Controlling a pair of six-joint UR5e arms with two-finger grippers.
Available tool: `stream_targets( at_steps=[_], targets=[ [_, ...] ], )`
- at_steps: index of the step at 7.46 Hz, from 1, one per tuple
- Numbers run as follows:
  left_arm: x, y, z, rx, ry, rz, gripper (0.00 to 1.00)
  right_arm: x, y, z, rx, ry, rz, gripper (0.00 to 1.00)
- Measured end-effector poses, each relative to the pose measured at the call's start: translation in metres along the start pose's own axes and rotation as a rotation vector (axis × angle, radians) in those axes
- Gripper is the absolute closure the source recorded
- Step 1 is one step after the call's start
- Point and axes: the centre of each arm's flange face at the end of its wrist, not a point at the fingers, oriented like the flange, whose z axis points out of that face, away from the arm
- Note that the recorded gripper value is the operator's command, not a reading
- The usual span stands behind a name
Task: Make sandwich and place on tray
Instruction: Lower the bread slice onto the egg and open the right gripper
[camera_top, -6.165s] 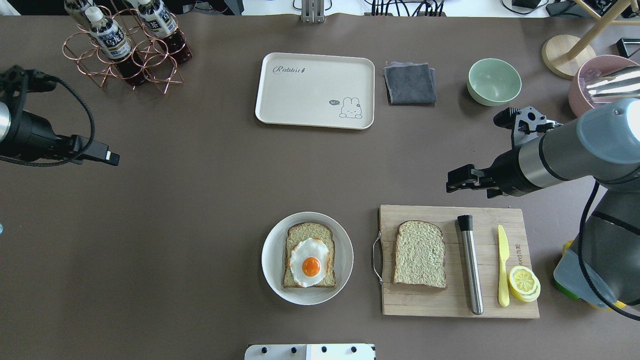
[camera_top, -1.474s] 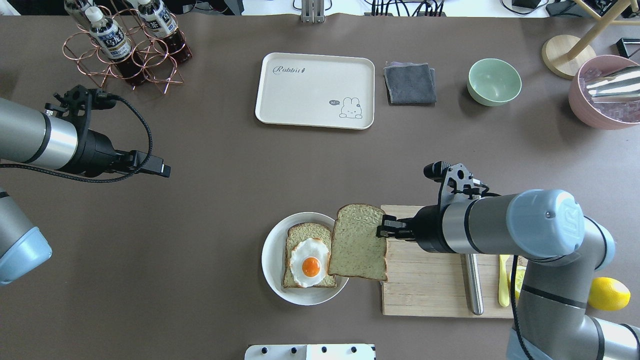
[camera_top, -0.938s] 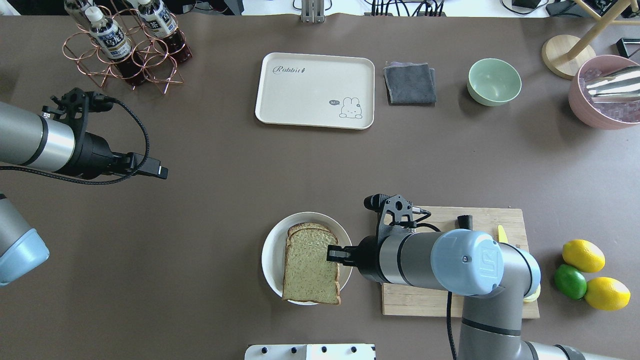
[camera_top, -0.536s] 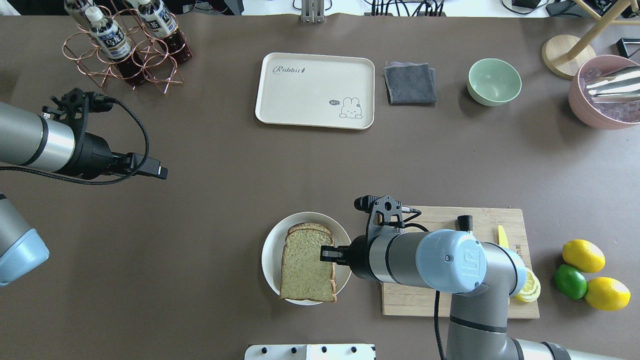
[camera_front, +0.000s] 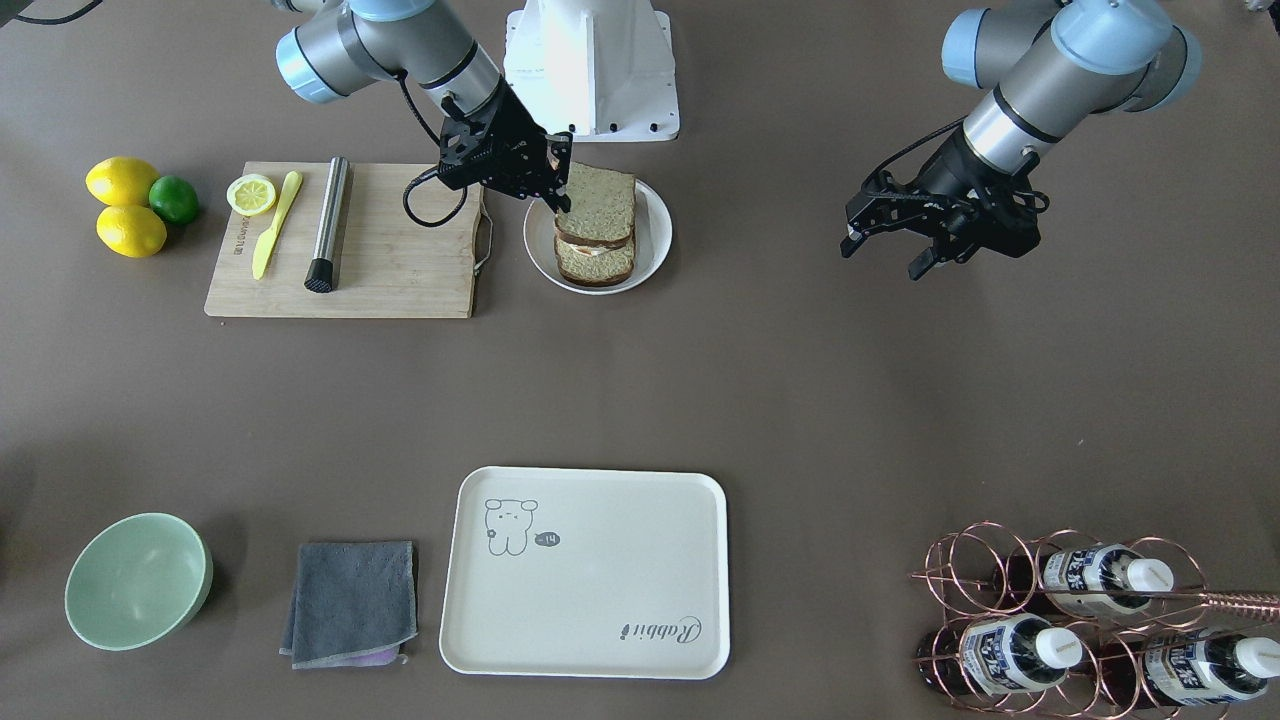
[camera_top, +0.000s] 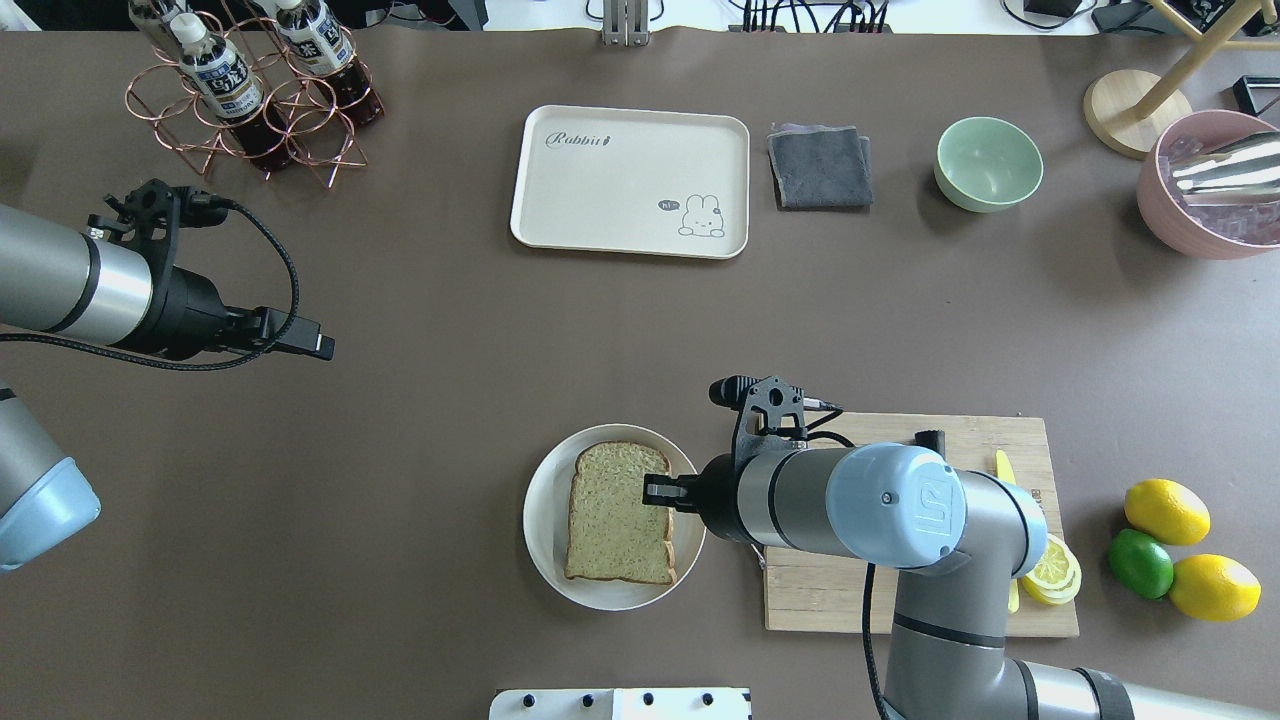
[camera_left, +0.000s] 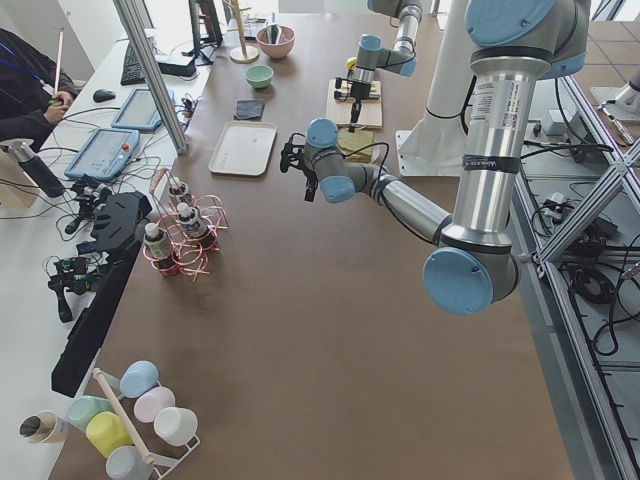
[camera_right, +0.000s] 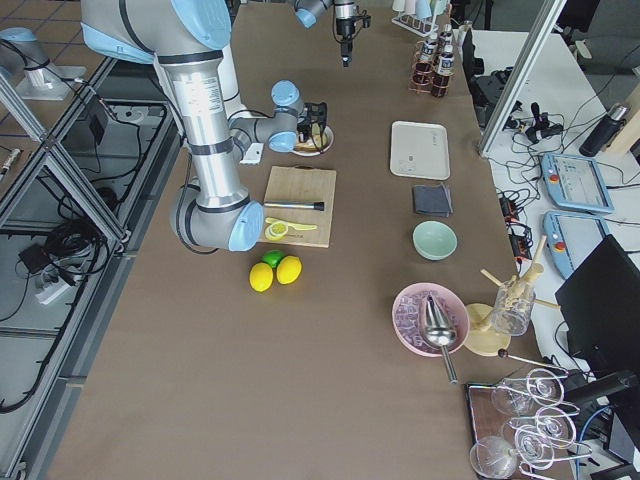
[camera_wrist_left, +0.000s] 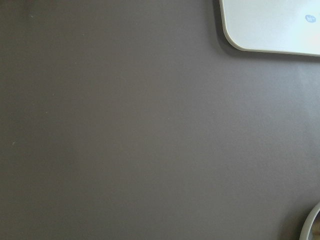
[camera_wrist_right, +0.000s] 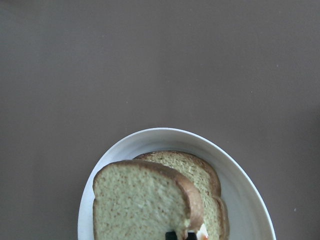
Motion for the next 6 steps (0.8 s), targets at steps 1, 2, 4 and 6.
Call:
stream_targets(
  at_steps=[1,2,4,6],
  targets=[
    [0.0,0.0,0.0,0.0,0.0,0.001,0.02,0.0,-0.001,0.003,0.003,0.004,0.001,1.0],
    [0.001,0.0,0.0,0.0,0.001,0.001,0.02,0.0,-0.002,0.008,0.004,0.003,0.003,1.0],
    [0.001,0.0,0.0,0.0,0.001,0.001,0.02,0.002,-0.002,0.015,0.005,0.007,0.004,1.0],
    [0.001,0.0,0.0,0.0,0.002,0.001,0.02,0.004,-0.002,0.018,0.004,0.011,0.005,0.0]
  ],
)
